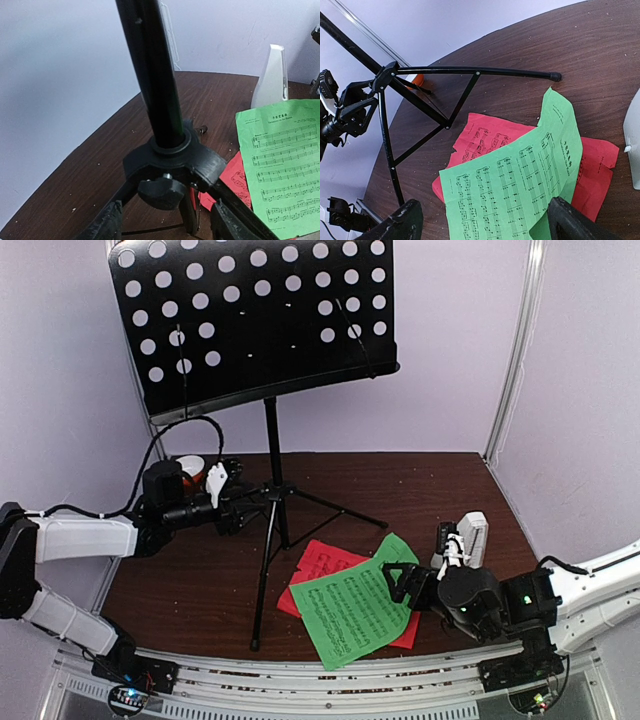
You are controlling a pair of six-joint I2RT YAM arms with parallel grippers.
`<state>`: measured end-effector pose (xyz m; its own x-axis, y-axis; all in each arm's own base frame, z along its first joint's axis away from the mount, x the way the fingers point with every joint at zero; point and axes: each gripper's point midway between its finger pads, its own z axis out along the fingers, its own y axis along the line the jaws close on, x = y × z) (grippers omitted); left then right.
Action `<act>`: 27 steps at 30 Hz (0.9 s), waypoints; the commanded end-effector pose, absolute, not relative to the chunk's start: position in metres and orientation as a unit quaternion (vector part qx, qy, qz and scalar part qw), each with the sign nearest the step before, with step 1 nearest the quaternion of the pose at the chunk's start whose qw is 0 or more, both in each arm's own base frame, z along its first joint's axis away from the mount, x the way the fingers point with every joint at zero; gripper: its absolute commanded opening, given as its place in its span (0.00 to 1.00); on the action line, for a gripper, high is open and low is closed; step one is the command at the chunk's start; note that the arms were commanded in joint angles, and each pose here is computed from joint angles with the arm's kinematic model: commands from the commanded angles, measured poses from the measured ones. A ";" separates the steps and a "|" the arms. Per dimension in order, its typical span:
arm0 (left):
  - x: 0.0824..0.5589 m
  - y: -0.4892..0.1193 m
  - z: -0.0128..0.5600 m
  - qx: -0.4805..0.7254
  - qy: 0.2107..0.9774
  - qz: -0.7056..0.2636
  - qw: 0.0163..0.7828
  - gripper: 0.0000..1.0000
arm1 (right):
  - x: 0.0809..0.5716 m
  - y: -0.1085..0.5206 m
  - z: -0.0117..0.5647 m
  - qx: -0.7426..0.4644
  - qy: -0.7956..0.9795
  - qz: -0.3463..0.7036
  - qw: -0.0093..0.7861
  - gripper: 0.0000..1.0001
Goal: Pack up the instrument practice props
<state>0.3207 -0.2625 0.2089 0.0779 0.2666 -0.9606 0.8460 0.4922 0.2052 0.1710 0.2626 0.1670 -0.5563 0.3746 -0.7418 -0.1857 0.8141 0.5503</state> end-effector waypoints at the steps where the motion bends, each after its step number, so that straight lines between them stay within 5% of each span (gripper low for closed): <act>1: 0.323 -0.269 0.244 0.453 0.577 -0.251 0.632 0.60 | 0.172 0.257 0.166 0.065 0.831 0.296 0.467 0.88; 27: 0.330 -0.279 0.238 0.462 0.592 -0.274 0.601 0.26 | 0.171 0.271 0.162 0.058 0.838 0.295 0.455 0.88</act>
<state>0.3240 -0.2763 0.2319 0.1492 0.2228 -0.9634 0.8710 0.4315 0.2347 0.1698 0.2677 0.1545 -0.5792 0.3539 -0.7343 -0.1735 0.8267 0.5352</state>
